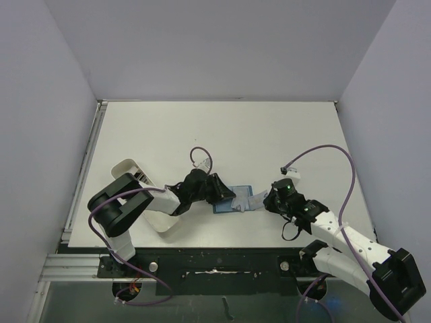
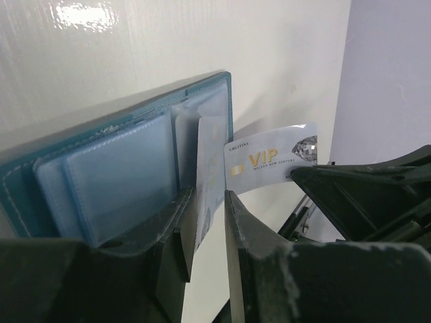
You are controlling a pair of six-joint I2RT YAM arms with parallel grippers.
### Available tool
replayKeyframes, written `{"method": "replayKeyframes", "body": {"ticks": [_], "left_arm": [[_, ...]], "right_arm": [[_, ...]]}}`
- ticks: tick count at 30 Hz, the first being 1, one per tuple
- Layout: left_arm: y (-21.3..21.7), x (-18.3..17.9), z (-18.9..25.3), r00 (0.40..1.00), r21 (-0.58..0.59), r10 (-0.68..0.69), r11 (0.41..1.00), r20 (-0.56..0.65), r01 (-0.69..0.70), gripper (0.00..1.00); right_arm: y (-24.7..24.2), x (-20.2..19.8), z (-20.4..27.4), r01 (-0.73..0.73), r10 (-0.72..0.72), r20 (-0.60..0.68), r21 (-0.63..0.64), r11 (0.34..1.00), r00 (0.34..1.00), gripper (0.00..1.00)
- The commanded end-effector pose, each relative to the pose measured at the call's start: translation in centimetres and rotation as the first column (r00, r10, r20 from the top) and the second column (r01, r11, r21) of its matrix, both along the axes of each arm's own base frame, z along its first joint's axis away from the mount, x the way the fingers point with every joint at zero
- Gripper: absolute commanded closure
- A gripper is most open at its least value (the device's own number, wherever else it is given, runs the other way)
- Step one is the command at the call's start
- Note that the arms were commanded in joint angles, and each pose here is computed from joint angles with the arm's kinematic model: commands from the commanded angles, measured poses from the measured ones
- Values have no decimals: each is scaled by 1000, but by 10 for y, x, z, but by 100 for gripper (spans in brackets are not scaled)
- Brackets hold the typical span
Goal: Put the credit cards into the card holder
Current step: Insert the credit card into the card holder.
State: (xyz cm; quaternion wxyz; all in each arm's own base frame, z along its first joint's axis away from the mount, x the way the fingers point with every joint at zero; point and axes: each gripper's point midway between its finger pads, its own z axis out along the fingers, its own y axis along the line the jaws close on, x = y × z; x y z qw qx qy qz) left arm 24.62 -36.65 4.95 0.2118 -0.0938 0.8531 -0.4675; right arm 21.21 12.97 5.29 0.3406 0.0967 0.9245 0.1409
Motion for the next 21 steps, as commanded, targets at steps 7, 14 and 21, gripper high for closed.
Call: {"method": "replayKeyframes", "body": {"ticks": [7, 14, 21], "left_arm": [[-19, -15, 29, 998, -210, -59, 976, 18, 62, 75], [-21, -12, 30, 999, -250, -46, 967, 26, 51, 71], [-17, -10, 25, 998, -208, -35, 977, 44, 43, 71]], "right_arm": [[-2, -6, -9, -3, 3, -22, -15, 1000, 1000, 100], [0, -6, -10, -9, 8, -25, -11, 1000, 1000, 100], [2, -5, -3, -19, 19, -16, -7, 1000, 1000, 100]]}}
